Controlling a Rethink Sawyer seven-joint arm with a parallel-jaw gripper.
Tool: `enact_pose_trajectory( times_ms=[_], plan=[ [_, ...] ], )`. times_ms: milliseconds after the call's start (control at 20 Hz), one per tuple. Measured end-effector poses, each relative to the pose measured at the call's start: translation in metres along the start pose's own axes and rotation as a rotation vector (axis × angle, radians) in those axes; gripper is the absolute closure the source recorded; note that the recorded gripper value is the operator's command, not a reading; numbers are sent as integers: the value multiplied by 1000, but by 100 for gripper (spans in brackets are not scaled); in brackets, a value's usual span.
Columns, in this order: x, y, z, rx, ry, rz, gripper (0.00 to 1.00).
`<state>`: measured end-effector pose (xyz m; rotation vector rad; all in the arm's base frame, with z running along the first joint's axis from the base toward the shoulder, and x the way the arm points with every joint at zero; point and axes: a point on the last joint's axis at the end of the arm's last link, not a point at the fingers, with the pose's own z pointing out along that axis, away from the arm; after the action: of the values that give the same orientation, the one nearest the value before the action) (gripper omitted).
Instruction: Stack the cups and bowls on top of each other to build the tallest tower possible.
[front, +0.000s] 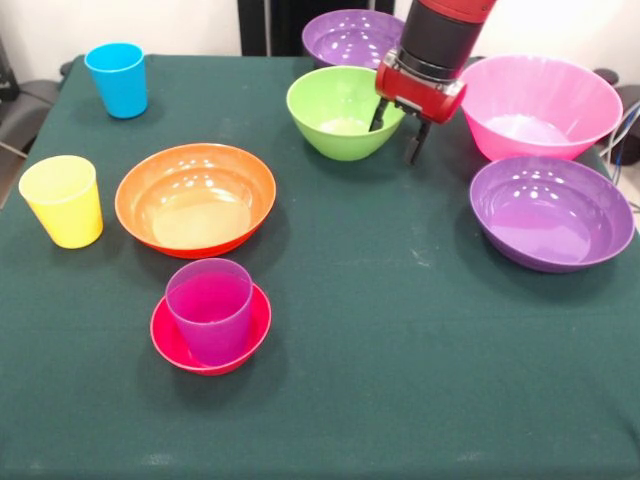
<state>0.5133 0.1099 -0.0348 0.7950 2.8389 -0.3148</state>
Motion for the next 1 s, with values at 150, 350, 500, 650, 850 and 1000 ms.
enact_pose_trajectory(
  times_ms=[150,350,500,650,850,1000],
  plan=[
    [-3,2,-4,-6,-7,3,0],
    [-8,4,-10,-15,-16,6,0],
    [-14,6,-16,-25,-28,10,0],
    [-17,7,-20,-30,-34,13,0],
    [-19,8,-23,-35,-40,15,0],
    [-19,8,-23,-35,-39,15,0]
  ],
)
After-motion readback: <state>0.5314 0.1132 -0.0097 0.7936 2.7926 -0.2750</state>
